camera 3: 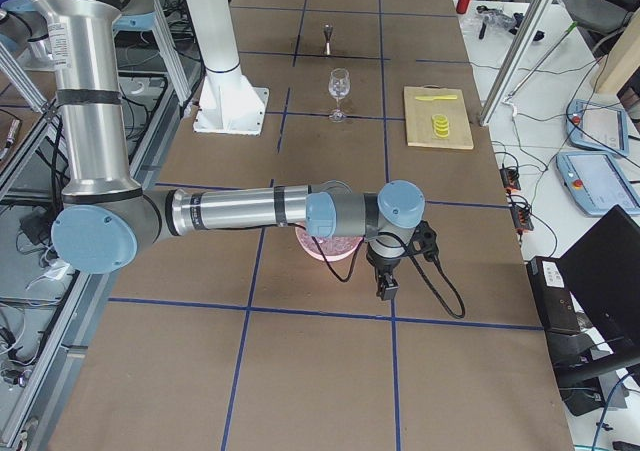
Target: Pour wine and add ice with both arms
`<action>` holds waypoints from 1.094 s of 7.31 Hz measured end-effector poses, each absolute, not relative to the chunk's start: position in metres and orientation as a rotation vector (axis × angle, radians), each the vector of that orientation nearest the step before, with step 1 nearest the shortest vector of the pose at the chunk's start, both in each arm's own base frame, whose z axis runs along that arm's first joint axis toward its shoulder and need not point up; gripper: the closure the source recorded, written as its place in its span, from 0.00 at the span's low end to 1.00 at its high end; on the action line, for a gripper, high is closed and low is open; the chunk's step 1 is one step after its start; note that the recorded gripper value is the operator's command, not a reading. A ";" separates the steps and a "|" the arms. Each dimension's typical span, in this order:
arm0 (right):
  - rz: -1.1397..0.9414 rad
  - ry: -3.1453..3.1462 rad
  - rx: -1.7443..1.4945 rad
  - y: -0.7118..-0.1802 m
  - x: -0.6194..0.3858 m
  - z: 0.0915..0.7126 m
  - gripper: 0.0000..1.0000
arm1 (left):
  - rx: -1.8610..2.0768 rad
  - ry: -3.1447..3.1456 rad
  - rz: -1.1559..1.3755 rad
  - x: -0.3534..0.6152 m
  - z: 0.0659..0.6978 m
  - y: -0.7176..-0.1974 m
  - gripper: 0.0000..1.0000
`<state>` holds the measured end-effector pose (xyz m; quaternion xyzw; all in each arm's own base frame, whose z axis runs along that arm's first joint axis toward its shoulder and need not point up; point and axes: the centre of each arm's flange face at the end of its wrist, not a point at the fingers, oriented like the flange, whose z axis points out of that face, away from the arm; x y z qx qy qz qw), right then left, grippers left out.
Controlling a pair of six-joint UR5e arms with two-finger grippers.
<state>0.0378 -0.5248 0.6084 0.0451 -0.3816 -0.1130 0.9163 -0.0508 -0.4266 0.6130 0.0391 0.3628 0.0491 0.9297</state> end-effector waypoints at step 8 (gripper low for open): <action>-0.231 -0.785 0.101 -0.520 0.040 0.607 0.00 | 0.064 0.742 0.101 -0.048 0.613 -0.429 0.00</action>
